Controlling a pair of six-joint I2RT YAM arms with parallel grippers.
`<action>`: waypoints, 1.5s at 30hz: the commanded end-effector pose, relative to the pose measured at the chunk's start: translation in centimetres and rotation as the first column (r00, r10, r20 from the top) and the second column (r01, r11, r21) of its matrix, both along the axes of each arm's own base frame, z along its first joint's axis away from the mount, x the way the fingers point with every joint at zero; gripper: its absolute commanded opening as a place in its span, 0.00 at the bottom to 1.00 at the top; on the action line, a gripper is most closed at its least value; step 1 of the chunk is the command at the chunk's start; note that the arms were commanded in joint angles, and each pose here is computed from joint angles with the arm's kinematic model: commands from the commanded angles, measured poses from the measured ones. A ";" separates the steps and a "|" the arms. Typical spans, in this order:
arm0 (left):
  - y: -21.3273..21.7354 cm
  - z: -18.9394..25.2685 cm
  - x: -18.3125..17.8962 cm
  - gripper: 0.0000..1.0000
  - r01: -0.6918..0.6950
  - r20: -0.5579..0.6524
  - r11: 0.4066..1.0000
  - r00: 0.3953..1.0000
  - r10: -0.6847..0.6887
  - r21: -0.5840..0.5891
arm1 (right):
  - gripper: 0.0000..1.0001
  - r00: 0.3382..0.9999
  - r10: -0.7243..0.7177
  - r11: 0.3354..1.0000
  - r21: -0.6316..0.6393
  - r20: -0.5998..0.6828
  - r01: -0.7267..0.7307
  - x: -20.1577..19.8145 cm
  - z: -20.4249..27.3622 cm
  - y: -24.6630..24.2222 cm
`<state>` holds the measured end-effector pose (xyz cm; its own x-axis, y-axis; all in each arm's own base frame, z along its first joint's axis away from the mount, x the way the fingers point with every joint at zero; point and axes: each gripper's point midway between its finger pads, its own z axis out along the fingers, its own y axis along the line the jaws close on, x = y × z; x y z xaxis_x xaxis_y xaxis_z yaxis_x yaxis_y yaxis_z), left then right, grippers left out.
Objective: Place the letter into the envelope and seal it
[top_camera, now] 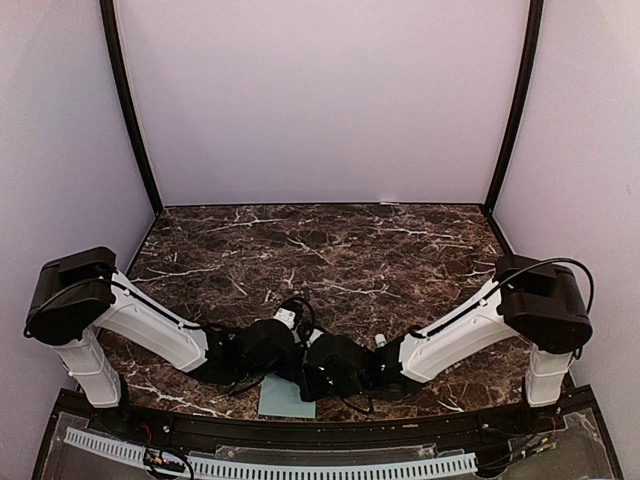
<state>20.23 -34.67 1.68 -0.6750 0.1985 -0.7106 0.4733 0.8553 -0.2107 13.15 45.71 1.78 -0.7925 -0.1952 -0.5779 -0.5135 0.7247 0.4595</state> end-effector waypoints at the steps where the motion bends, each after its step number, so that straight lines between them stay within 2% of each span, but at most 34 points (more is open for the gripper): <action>1: 3.4 -4.1 -2.7 0.00 0.064 -0.123 0.983 0.991 -0.043 0.170 | 0.00 0.999 -0.040 0.963 -0.267 -0.015 0.034 1.0 -6.2 -5.8; 11: 2.0 2.9 -2.6 0.00 0.106 -0.054 0.992 0.993 -0.103 0.070 | 0.00 0.999 -0.013 0.978 -0.208 -0.034 0.006 0.3 -4.9 -5.4; 17: 1.9 2.1 -4.0 0.00 0.152 -0.095 0.988 0.984 -0.149 0.024 | 0.00 0.999 -0.006 0.978 -0.206 -0.043 -0.003 0.1 -5.3 -5.3; 25: 0.2 0.4 -3.7 0.00 0.161 -0.115 0.987 0.981 -0.158 0.018 | 0.00 0.999 -0.014 0.974 -0.227 -0.050 0.002 -0.3 -5.9 -6.2; 35: 1.7 -2.2 -2.7 0.00 0.074 -0.117 0.990 0.991 -0.060 0.119 | 0.00 0.998 -0.026 0.968 -0.249 -0.060 0.010 -0.8 -6.4 -8.0; 39: 2.6 -1.8 -1.9 0.00 0.023 -0.076 0.989 0.997 -0.012 0.145 | 0.00 0.998 -0.023 0.971 -0.240 -0.063 0.007 -1.0 -6.1 -8.3; 45: 1.0 1.6 -2.6 0.00 0.099 -0.022 0.990 0.995 -0.097 0.097 | 0.00 0.999 0.047 0.986 -0.158 -0.011 -0.048 -0.3 -1.8 -6.4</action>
<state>18.04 -34.69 2.14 -0.6911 0.2757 -0.6681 0.5270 0.8248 -0.2048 13.52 42.56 1.88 -0.7868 -0.1887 -0.5876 -0.5149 0.7256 0.4565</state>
